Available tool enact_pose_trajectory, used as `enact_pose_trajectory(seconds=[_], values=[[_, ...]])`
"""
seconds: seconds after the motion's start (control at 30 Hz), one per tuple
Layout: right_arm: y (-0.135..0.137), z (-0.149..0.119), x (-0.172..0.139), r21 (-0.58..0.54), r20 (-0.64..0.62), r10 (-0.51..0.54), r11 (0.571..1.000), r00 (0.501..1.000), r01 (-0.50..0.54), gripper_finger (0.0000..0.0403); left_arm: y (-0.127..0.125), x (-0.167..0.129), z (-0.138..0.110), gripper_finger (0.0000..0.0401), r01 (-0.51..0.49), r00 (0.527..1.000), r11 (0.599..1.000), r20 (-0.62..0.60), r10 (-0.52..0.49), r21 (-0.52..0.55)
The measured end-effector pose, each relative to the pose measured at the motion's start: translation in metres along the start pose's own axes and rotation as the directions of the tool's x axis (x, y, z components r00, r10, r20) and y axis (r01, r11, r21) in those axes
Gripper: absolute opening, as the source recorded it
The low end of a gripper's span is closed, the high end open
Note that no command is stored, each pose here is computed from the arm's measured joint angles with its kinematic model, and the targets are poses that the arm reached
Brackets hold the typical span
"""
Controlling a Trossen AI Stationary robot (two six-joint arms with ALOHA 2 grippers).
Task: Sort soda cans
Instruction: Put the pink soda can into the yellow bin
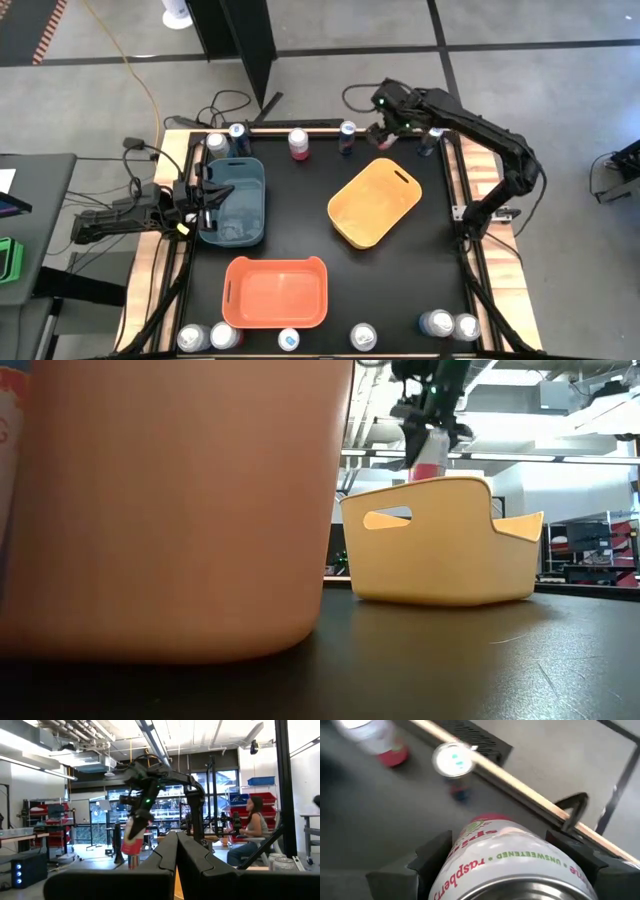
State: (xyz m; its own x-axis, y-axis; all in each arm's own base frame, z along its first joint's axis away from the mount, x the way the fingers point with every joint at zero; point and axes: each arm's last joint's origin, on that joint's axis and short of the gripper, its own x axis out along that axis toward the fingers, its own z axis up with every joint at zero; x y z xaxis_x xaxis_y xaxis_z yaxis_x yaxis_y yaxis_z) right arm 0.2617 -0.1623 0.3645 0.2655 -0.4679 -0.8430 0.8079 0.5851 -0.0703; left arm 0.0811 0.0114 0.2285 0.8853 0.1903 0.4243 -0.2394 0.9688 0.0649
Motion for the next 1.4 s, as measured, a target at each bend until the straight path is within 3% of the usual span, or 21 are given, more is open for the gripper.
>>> enact_pose_trajectory(seconds=[0.13, 0.4, 0.87, 1.4], values=[[0.027, -0.016, -0.007, -0.082, -0.049, 0.032, 0.996, 0.998, -0.036, 0.0304, 0.000, 0.000, 0.000, 0.0002, 0.000, 1.000, 1.000, 0.000, 0.000, 0.000], [0.063, -0.061, 0.010, -0.036, -0.157, 0.014, 0.999, 0.988, -0.020, 0.0304, 0.000, 0.000, -0.002, 0.0002, 0.003, 1.000, 1.000, -0.021, -0.003, 0.002], [0.053, -0.089, 0.078, 0.020, -0.163, -0.019, 1.000, 0.987, 0.023, 0.0304, 0.000, 0.000, -0.002, 0.0002, 0.003, 1.000, 1.000, -0.023, -0.003, 0.004], [0.052, -0.118, 0.111, 0.061, -0.155, -0.016, 0.998, 0.988, 0.025, 0.0305, 0.000, 0.000, -0.002, 0.0002, 0.003, 1.000, 1.000, -0.023, -0.003, 0.011]])
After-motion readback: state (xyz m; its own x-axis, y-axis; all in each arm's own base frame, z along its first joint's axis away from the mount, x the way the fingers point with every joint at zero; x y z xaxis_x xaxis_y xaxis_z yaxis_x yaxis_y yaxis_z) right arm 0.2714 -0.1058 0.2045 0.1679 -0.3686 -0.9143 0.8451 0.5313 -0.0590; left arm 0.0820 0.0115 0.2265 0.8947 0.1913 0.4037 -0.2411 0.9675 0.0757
